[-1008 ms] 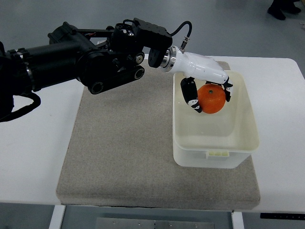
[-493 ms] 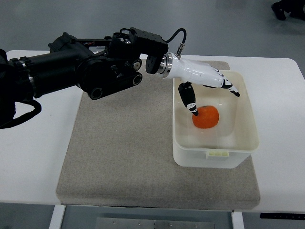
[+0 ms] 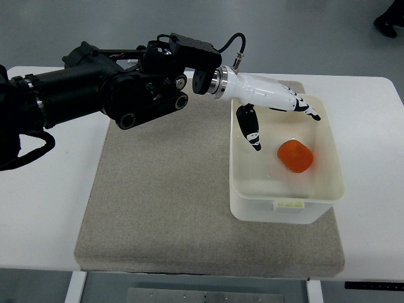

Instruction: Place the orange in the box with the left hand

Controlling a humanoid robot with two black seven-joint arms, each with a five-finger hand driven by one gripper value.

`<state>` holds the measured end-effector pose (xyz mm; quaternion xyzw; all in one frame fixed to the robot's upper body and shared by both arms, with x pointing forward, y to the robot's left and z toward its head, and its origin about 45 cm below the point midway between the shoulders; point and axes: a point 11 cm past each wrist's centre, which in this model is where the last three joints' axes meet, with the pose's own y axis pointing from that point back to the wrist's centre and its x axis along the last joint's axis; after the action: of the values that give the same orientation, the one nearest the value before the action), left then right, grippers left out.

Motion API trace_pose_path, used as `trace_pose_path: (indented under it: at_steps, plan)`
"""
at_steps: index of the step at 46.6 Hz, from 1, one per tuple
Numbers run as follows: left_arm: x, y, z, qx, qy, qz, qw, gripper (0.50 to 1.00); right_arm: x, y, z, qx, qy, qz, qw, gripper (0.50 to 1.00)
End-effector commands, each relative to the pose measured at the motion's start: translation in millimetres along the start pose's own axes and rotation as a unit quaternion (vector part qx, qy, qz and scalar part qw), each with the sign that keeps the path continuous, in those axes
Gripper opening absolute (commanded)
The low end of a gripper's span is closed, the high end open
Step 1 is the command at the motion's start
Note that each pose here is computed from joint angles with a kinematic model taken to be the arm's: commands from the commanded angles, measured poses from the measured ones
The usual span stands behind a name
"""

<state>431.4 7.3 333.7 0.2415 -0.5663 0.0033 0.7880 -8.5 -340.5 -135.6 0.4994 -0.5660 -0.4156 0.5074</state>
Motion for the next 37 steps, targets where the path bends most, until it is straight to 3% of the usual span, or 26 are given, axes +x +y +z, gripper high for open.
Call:
trace_pose_path:
  at_steps: [1, 26, 37]
  plan:
    - [9, 7, -13, 0.020, 0.002, 0.015, 1.000, 0.990, 0, 0, 0, -0.001, 0.000, 0.000, 1.000, 0.926]
    - [35, 38, -62, 0.105, -0.004, 0.070, 0.992, 0.990, 0, 0, 0, 0.000, 0.000, 0.000, 1.000, 0.926]
    - [48, 76, -108, 0.185, 0.021, 0.128, 0.974, 0.990, 0, 0, 0, -0.001, -0.001, 0.000, 1.000, 0.926]
